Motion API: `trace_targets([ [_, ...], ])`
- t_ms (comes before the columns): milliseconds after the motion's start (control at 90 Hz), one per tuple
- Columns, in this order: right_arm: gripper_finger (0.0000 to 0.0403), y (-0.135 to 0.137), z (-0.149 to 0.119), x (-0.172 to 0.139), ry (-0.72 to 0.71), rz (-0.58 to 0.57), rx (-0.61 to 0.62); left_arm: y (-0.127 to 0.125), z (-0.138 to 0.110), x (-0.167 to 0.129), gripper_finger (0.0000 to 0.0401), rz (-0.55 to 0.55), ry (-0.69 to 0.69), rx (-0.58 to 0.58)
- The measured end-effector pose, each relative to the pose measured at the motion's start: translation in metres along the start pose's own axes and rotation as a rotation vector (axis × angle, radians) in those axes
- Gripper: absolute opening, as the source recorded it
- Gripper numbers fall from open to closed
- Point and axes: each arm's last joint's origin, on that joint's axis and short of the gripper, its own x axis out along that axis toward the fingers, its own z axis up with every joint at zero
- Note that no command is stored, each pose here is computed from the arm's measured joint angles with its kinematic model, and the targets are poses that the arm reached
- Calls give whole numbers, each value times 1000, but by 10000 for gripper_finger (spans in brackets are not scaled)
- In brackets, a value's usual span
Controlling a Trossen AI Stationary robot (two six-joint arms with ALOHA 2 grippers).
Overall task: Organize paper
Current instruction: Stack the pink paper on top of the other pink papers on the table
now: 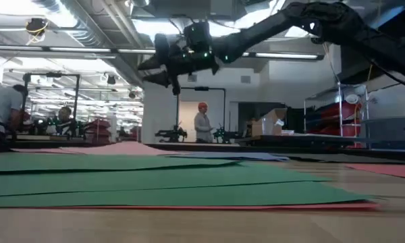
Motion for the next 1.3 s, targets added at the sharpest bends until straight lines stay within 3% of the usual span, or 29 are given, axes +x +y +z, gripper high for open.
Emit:
trace_targets([
  [167, 117, 43, 10, -10, 264, -11, -257, 1, -1, 0, 0, 3, 3, 7],
  [233, 88, 57, -1, -15, 364, -32, -363, 1, -1, 0, 0, 7, 7, 6],
  [378, 15, 80, -41, -23, 706, -93, -407, 2, -4, 1, 0, 17, 19, -1],
  [533, 12, 113, -85, -18, 953, -143, -485, 9, -14, 8, 0, 49, 100, -40],
  [944, 0, 213, -158, -4, 1049, -35, -653, 8, -35, 24, 0, 86, 188, -57],
  [1300, 0, 288, -204, -16, 1088, -20, -653, 4, -63, 31, 0, 73, 387, -120],
])
